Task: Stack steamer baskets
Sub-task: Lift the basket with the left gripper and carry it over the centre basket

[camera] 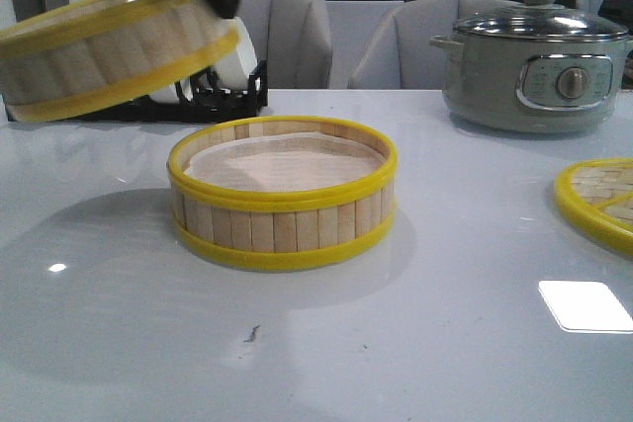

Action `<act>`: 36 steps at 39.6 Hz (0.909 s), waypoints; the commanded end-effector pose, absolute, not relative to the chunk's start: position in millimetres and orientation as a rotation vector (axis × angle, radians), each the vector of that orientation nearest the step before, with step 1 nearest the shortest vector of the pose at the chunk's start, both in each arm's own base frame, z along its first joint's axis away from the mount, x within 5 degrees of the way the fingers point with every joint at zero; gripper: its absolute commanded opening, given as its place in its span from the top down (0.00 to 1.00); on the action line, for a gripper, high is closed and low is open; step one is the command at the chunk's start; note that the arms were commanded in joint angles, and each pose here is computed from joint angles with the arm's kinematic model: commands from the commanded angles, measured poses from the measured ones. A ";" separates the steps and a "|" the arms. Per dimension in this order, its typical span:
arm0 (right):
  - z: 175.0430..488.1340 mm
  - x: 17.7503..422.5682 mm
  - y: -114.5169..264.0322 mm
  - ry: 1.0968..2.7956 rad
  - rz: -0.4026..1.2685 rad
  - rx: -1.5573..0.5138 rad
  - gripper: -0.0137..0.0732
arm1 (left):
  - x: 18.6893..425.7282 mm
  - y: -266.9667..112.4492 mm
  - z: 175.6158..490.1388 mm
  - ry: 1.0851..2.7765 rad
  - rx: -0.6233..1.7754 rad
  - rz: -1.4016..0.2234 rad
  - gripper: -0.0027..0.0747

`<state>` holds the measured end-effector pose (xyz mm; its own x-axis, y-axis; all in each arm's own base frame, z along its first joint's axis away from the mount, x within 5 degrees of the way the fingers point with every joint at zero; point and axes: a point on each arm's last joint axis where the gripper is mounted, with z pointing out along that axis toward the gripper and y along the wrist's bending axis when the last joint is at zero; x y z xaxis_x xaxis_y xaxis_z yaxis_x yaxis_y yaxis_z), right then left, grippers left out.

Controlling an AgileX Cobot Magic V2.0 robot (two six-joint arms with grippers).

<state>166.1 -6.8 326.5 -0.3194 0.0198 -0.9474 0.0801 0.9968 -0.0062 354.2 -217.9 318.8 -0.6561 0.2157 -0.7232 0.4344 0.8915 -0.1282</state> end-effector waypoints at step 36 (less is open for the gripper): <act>344.8 167.0 -6.6 1.801 -0.067 0.046 0.38 | 319.8 -330.8 300.9 2.188 0.800 -0.443 0.85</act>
